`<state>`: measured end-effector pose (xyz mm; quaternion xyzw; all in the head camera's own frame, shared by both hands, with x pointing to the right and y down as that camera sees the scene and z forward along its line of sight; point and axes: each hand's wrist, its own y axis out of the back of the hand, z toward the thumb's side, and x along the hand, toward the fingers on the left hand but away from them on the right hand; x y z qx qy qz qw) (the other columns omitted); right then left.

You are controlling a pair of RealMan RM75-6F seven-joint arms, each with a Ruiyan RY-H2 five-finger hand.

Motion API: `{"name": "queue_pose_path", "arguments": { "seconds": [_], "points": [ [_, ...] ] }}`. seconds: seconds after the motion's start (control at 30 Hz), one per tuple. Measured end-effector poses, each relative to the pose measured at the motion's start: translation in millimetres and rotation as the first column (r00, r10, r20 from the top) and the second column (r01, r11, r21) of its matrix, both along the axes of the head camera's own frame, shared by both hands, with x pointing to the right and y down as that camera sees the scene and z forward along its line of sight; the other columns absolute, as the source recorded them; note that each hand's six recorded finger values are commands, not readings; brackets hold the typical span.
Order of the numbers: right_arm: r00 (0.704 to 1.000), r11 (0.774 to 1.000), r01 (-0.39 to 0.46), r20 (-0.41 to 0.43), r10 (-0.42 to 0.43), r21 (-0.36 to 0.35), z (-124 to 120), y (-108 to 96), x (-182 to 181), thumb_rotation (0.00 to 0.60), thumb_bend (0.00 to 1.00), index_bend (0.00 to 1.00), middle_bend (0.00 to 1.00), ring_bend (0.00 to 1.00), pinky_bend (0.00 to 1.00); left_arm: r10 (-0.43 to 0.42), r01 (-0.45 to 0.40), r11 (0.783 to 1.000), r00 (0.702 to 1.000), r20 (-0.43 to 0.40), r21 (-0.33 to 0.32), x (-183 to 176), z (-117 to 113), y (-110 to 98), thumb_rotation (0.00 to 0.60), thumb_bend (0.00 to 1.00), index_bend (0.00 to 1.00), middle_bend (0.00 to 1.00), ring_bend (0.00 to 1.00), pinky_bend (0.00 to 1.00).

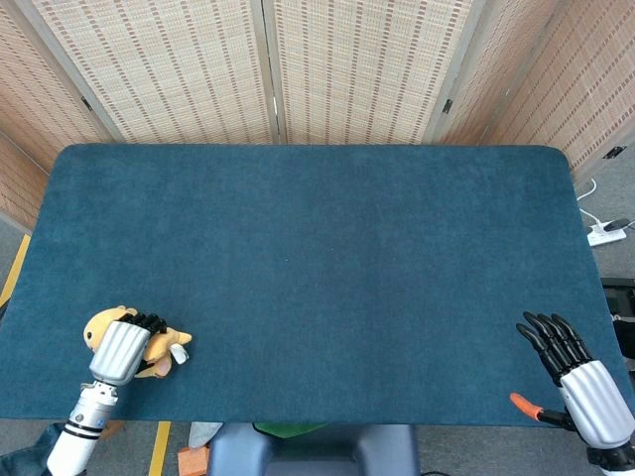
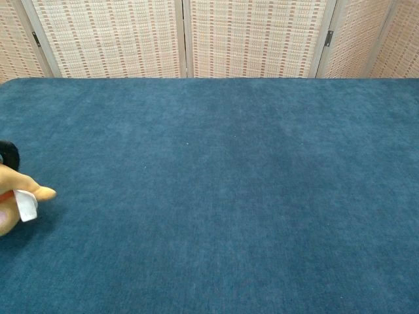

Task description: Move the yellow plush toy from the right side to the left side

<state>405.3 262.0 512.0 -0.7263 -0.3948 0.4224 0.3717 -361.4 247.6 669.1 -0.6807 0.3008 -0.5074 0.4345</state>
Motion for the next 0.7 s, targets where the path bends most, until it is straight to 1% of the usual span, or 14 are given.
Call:
{"name": "queue_pose_path", "arguments": {
  "seconds": [0.03,0.07,0.1,0.13,0.17,0.23,0.33,0.53,0.63,0.7],
  "points": [
    [1.000,1.000,-0.001,0.001,0.001,-0.002,0,0,0,0.600,0.05,0.00,0.00,0.00,0.00,0.005,-0.005,1.000,1.000,-0.001,-0.019,3,4,3,0.600,0.34,0.15,0.38,0.43,0.69],
    [1.000,1.000,-0.002,0.000,0.002,-0.003,0,0,1,0.600,0.05,0.00,0.00,0.00,0.00,0.009,-0.009,0.999,1.000,0.004,-0.035,4,7,6,0.600,0.30,0.05,0.21,0.28,0.52],
    [1.000,1.000,-0.001,-0.001,0.001,-0.005,0,1,1,0.600,0.05,0.00,0.00,0.00,0.00,0.013,-0.013,0.999,1.000,0.012,-0.053,5,10,7,0.600,0.28,0.01,0.12,0.18,0.42],
    [1.000,1.000,0.001,-0.003,-0.001,-0.007,0,1,1,0.600,0.05,0.00,0.00,0.00,0.00,0.016,-0.014,0.997,1.000,0.021,-0.081,5,13,10,0.600,0.26,0.00,0.03,0.06,0.28],
    [1.000,1.000,0.001,-0.003,-0.001,-0.007,0,1,1,0.600,0.06,0.00,0.00,0.00,0.00,0.015,-0.013,0.995,1.000,0.022,-0.102,7,15,11,0.600,0.25,0.00,0.00,0.01,0.22],
    [1.000,1.000,0.001,-0.005,-0.001,-0.007,0,2,2,0.600,0.07,0.00,0.00,0.00,0.00,0.005,-0.005,0.989,1.000,0.004,-0.145,11,15,13,0.600,0.24,0.00,0.00,0.00,0.19],
    [1.000,1.000,0.002,-0.004,-0.002,-0.007,0,2,1,0.600,0.07,0.00,0.00,0.00,0.00,-0.023,0.013,0.985,0.998,-0.056,-0.172,18,6,12,0.600,0.23,0.00,0.00,0.00,0.16],
    [1.000,1.000,0.014,0.001,-0.014,-0.014,0,3,-1,0.600,0.08,0.00,0.00,0.00,0.00,-0.041,0.015,0.987,0.986,-0.162,-0.161,30,-23,9,0.600,0.23,0.00,0.00,0.00,0.14],
    [1.000,1.000,0.015,0.007,-0.015,-0.011,-2,4,-1,0.600,0.08,0.00,0.00,0.00,0.00,-0.033,0.005,0.990,0.980,-0.198,-0.144,35,-41,12,0.600,0.23,0.00,0.00,0.00,0.14],
    [1.000,1.000,0.015,0.011,-0.015,-0.007,-4,5,-1,0.600,0.08,0.00,0.00,0.00,0.00,-0.031,0.004,0.992,0.978,-0.206,-0.128,33,-53,14,0.600,0.23,0.00,0.00,0.00,0.14]
  ]
}}
